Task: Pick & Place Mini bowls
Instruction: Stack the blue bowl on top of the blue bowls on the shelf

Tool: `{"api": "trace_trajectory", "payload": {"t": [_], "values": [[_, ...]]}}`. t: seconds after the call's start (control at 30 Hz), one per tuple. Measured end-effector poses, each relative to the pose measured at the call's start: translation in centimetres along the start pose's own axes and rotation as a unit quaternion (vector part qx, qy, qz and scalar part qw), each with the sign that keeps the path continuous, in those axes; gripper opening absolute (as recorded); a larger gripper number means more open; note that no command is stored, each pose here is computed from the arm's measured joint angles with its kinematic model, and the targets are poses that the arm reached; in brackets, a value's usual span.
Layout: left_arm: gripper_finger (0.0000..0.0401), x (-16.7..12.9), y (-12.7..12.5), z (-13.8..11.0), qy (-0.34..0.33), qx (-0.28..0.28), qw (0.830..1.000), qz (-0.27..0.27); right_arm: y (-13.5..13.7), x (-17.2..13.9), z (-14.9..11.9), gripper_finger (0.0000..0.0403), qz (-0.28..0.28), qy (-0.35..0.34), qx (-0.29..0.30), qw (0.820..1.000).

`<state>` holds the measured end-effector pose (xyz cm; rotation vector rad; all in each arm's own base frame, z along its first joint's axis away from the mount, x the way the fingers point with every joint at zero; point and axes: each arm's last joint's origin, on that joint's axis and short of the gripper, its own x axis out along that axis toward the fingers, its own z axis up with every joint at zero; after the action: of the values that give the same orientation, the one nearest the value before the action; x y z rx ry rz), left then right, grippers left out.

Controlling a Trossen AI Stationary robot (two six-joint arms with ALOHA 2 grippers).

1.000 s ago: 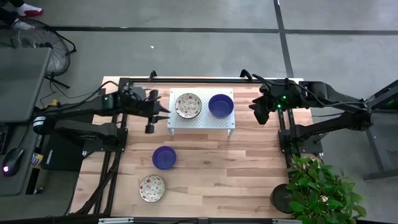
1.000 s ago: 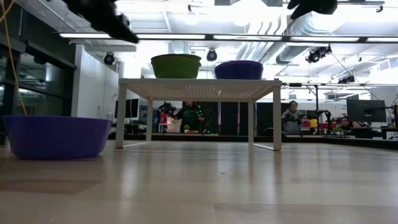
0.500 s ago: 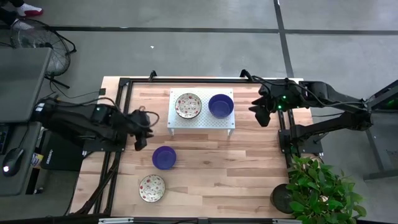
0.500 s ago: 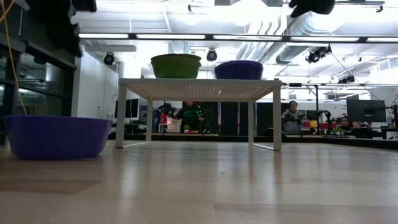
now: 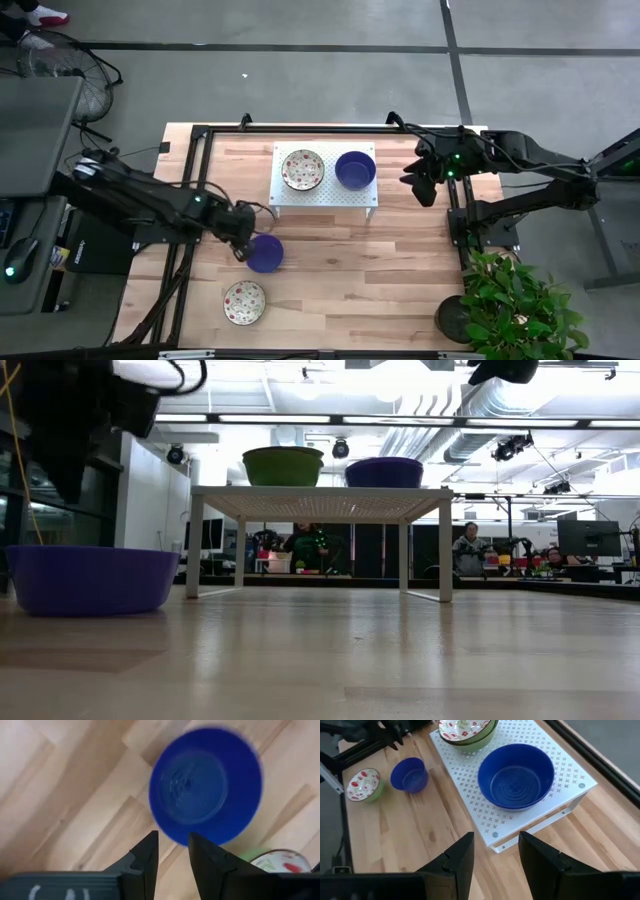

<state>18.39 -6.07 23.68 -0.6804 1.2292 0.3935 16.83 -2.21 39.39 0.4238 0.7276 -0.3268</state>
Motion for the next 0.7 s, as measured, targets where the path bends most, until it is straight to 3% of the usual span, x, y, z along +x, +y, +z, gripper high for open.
{"api": "trace_trajectory", "payload": {"t": [0.43,0.7], "values": [[0.0104,4.2,-1.2,0.4,0.068,-0.037,0.995,0.061,0.1,0.0,-0.1,0.0142,0.021,0.009,-0.01,1.0],[0.0104,5.4,-1.9,0.8,0.062,-0.043,0.996,0.05,0.1,0.0,-0.1,0.0142,0.027,0.016,-0.014,0.999]]}}
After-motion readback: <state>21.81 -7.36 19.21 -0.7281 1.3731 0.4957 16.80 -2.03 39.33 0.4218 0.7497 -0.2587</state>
